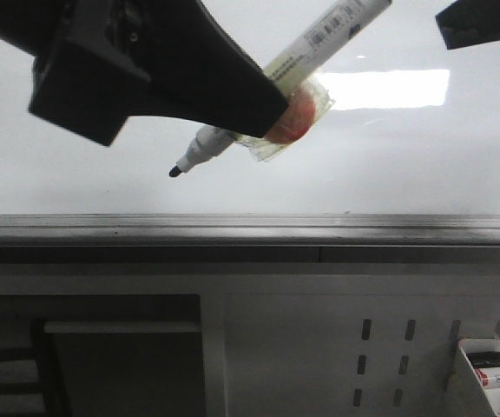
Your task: Write number 4 on whiteboard
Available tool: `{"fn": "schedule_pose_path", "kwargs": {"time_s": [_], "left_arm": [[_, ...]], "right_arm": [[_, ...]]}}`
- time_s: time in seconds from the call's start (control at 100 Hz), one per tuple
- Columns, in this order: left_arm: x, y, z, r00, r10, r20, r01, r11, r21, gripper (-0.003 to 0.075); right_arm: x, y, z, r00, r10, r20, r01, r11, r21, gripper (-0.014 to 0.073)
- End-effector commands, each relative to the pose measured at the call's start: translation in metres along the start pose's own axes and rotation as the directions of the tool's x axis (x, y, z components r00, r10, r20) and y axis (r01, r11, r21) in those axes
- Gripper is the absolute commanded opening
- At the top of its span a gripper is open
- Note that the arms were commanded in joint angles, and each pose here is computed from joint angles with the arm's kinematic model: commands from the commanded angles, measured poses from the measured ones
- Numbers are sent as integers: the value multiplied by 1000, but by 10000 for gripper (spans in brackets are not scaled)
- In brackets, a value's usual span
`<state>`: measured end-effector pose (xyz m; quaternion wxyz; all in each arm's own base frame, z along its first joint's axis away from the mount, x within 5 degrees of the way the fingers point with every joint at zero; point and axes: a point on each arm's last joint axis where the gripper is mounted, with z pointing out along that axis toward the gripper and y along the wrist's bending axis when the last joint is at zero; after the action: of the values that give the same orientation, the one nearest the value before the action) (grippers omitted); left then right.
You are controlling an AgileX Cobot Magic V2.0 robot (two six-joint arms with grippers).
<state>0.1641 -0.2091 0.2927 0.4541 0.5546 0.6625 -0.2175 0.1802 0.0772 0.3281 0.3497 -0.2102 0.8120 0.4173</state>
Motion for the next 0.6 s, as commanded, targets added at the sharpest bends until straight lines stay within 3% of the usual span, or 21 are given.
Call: {"fn": "schedule_pose_path", "kwargs": {"time_s": [0.0, 0.13, 0.59], "left_arm": [[-16, 2, -6, 998, 6, 61, -3, 999, -45, -21], [-15, 1, 1, 999, 7, 51, -5, 999, -49, -21], [-16, 1, 3, 998, 14, 58, -10, 997, -81, -20]], "right_arm": [[-15, 10, -2, 999, -20, 31, 23, 996, -82, 468], [-17, 12, 11, 999, -27, -21, 24, 991, -133, 468], [-15, 6, 43, 995, -22, -96, 8, 990, -142, 445]]}}
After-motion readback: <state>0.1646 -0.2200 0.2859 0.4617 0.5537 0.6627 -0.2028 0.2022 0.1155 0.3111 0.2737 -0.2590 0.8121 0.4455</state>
